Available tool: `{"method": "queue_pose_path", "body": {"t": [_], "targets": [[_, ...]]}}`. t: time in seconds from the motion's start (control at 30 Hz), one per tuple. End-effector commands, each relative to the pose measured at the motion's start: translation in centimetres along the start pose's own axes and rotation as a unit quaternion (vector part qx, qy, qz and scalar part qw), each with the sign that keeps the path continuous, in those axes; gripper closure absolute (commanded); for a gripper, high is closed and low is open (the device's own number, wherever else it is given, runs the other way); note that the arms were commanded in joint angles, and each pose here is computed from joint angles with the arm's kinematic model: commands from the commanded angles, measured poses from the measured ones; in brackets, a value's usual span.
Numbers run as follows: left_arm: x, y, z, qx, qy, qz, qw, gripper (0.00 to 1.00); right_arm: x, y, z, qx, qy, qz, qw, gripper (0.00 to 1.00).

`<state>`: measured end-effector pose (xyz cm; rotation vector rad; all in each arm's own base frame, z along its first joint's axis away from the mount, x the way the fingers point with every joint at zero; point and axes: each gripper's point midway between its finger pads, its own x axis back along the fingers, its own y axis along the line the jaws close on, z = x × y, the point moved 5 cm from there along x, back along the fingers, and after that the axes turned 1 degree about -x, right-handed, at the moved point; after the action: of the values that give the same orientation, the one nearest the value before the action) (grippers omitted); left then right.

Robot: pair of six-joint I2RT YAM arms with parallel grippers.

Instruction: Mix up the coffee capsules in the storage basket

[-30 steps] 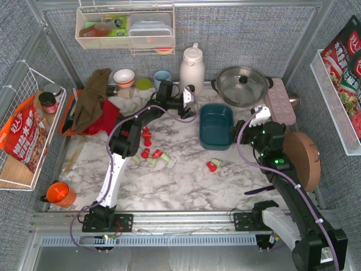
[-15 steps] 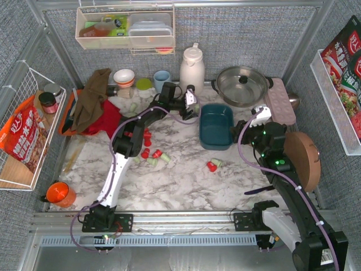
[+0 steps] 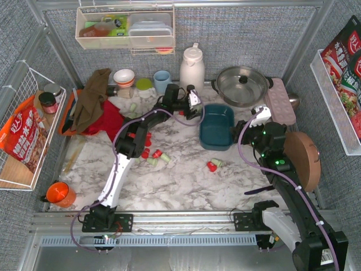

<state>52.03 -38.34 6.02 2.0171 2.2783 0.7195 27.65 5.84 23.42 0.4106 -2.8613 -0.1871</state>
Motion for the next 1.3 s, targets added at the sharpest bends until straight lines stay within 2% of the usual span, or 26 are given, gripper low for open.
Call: {"method": "queue_pose_path", "body": {"t": [0.0,0.2,0.37,0.5,0.63,0.8,0.9,1.0,1.13,1.27], "targets": [[0.0,0.2,0.4,-0.019,0.027,-0.013,0.999,0.21,0.1,0.1,-0.3,0.001,-0.007,-0.003,1.000,0.35],[0.4,-0.2,1.5,-0.025,0.079,-0.018,0.996,0.26,0.2,0.2,-0.5,0.002,-0.011,-0.002,1.000,0.35],[0.8,-0.5,1.5,-0.025,0.085,-0.021,0.996,0.32,0.3,0.1,-0.5,0.002,-0.011,-0.002,1.000,0.36],[1.0,-0.9,0.6,-0.024,0.052,-0.038,0.998,0.44,0.3,0.1,-0.5,0.002,-0.010,-0.001,1.000,0.36],[1.5,-0.1,-1.9,-0.037,-0.003,-0.074,0.997,0.58,0.3,0.1,-0.4,0.001,-0.009,0.000,1.000,0.36],[2.2,0.3,-4.6,-0.037,-0.063,-0.109,0.991,0.64,0.2,0.1,-0.4,0.001,-0.008,0.000,1.000,0.36],[2.5,0.2,-5.3,-0.031,-0.079,-0.112,0.990,0.67,0.3,0.1,-0.4,0.002,-0.008,0.000,1.000,0.36],[2.4,0.1,-5.1,-0.018,-0.066,-0.103,0.992,0.61,0.3,0.2,-0.4,0.001,-0.008,-0.002,1.000,0.36],[2.6,0.3,-3.6,-0.007,-0.018,-0.103,0.995,0.35,0.4,0.2,-0.5,0.001,-0.010,-0.003,1.000,0.36],[3.2,1.1,-2.0,0.010,0.034,-0.107,0.994,0.27,0.3,0.2,-0.5,0.000,-0.009,-0.003,1.000,0.36]]}}
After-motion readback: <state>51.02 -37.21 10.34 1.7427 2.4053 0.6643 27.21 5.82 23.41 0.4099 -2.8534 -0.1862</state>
